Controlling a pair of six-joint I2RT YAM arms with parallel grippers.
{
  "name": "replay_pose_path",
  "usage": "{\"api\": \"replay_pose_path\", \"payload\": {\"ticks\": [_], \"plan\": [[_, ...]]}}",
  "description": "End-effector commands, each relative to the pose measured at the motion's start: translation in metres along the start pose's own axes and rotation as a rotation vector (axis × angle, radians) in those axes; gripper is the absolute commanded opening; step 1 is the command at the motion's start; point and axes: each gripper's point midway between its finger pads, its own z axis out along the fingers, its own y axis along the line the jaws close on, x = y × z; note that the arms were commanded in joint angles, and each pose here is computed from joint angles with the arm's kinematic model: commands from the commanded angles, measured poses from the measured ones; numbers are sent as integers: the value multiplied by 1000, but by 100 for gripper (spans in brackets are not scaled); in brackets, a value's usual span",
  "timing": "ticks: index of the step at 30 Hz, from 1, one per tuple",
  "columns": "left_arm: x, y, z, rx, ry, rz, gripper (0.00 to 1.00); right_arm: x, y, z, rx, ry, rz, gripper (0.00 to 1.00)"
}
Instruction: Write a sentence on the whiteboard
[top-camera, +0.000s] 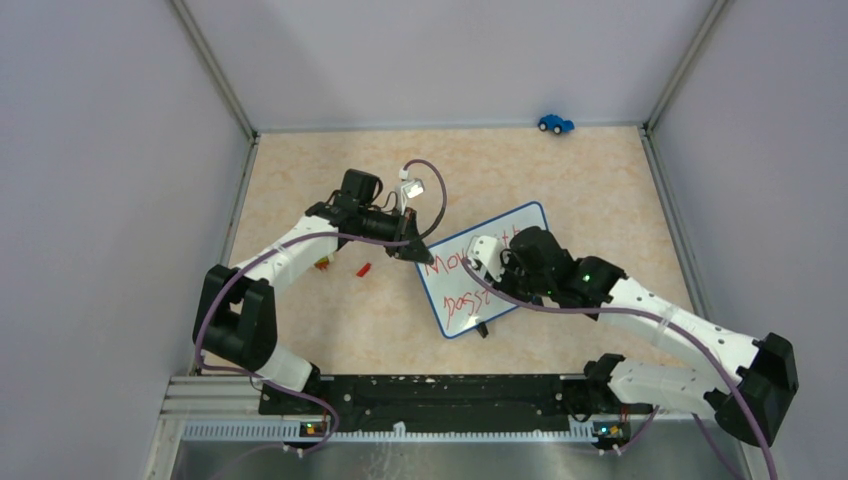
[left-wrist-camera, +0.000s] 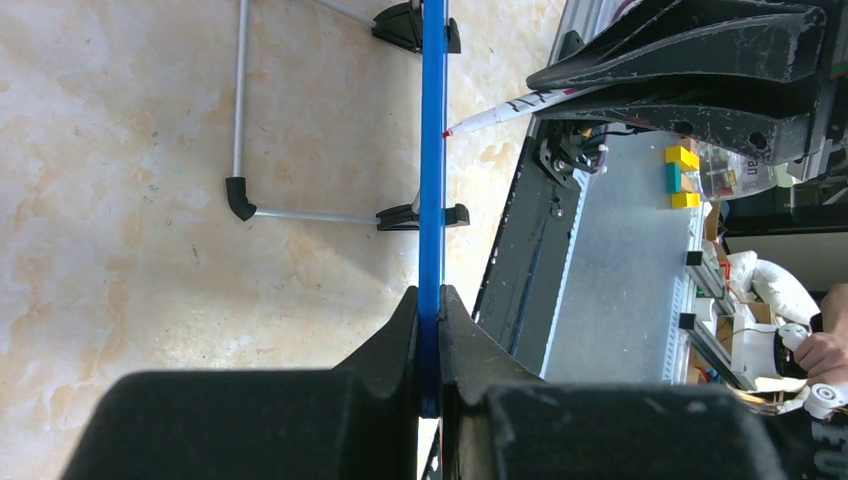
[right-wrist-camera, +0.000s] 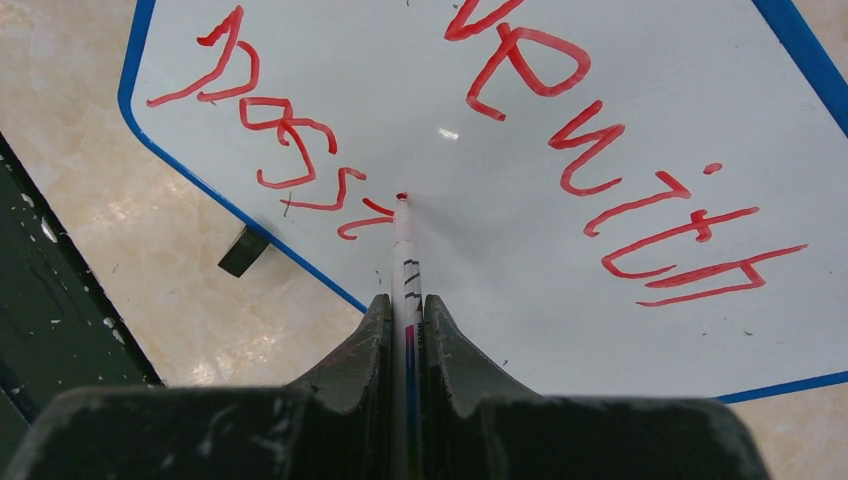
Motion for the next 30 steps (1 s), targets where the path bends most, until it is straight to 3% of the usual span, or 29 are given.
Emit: {"api": "replay_pose_path", "payload": {"ticks": [1,10,30], "plan": [[-5,13,-2,-50,-21,28,0,-12,-7,0,26,-22,-2,0],[-5,14,-2,-48,-21,24,0,-16,-8,-21,32,-74,7,0],[-5,13,-1,-47,-22,27,0,13,-4,-13,5,14,5,0]]}}
